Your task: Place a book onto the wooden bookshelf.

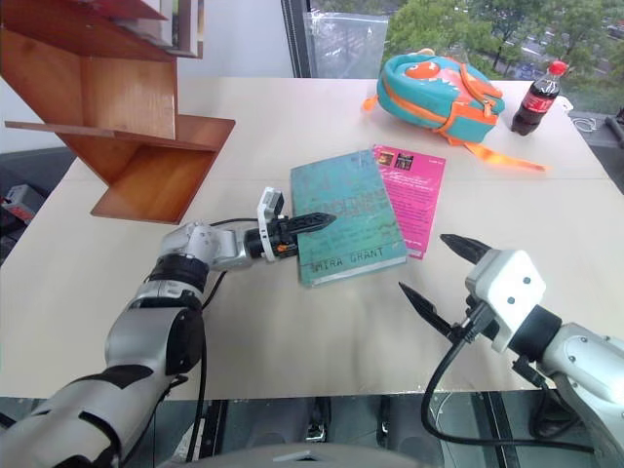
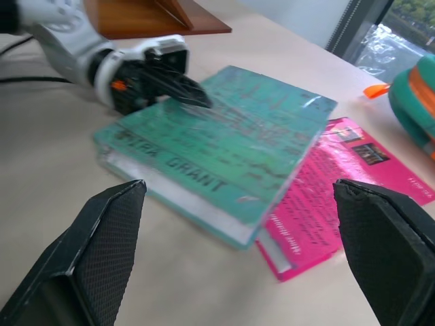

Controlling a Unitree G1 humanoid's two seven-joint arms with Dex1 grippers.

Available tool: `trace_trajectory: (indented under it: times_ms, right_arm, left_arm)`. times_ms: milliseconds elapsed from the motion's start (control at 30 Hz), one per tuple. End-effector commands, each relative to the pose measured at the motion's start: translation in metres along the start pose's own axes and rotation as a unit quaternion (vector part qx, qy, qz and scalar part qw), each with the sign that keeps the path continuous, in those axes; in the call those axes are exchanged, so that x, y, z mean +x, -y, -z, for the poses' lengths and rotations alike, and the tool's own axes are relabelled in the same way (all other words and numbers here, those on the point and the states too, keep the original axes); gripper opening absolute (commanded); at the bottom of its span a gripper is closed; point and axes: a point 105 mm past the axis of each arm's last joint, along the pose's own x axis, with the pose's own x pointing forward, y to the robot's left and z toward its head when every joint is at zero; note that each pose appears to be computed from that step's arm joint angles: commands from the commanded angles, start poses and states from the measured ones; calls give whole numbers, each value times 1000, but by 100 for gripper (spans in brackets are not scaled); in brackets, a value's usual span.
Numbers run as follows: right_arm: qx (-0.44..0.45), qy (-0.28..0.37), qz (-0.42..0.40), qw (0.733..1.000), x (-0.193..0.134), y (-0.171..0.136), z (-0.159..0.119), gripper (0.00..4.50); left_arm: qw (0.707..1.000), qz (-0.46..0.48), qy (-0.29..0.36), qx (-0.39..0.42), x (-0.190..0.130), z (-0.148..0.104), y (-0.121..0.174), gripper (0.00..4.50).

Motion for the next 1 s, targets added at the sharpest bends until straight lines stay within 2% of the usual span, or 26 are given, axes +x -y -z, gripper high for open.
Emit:
trace_trajectory:
  times_ms: [33,67,133,200,267,300,500,600,633,700,767,800,833,900,933,1000]
  right_arm:
    - [-19,33,-10,999,-4,-6,-17,450]
    - [-17,36,-12,999,-4,-7,-18,450]
    - [-17,40,-14,999,-4,-7,-20,450]
    - [-16,44,-14,999,-4,-7,-23,450]
    - [-14,48,-16,999,-3,-7,-25,450]
    - [-14,50,-16,999,-3,-7,-26,450]
    - [-6,68,-30,997,4,-3,-34,450]
    - [1,81,-41,996,7,1,-36,450]
    - [3,85,-46,995,9,3,-37,450]
    - [6,94,-56,994,13,7,-39,450]
    - [8,100,-66,993,17,10,-40,450]
    - [9,104,-72,992,19,12,-40,450]
    - [10,107,-79,991,21,15,-41,450]
    - [10,111,-93,989,25,19,-42,450]
    - [9,112,-100,989,26,21,-42,450]
    - [7,111,-114,987,30,23,-40,450]
  left_arm:
    - [1000,12,-2,-5,1,-1,1,309]
    - [1000,14,-2,-7,1,-1,1,294]
    - [1000,18,-3,-11,-4,-1,2,210]
    - [1000,23,-1,-13,-9,-2,3,106]
    - [999,32,4,-13,-16,-5,7,26]
    - [999,40,8,-9,-19,-7,11,3]
    - [987,82,28,132,-46,-15,68,3]
    - [953,61,52,292,-53,-15,106,3]
    - [933,41,59,353,-56,-14,116,3]
    - [868,9,55,493,-59,-7,136,3]
    - [809,-29,41,585,-62,-5,146,3]
    - [762,-49,25,645,-65,-5,153,3]
    - [689,-77,13,721,-68,-10,165,3]
    - [579,-97,-1,810,-72,-17,193,3]
    - [533,-103,-11,840,-75,-18,203,3]
    - [467,-118,-20,876,-85,-23,225,3]
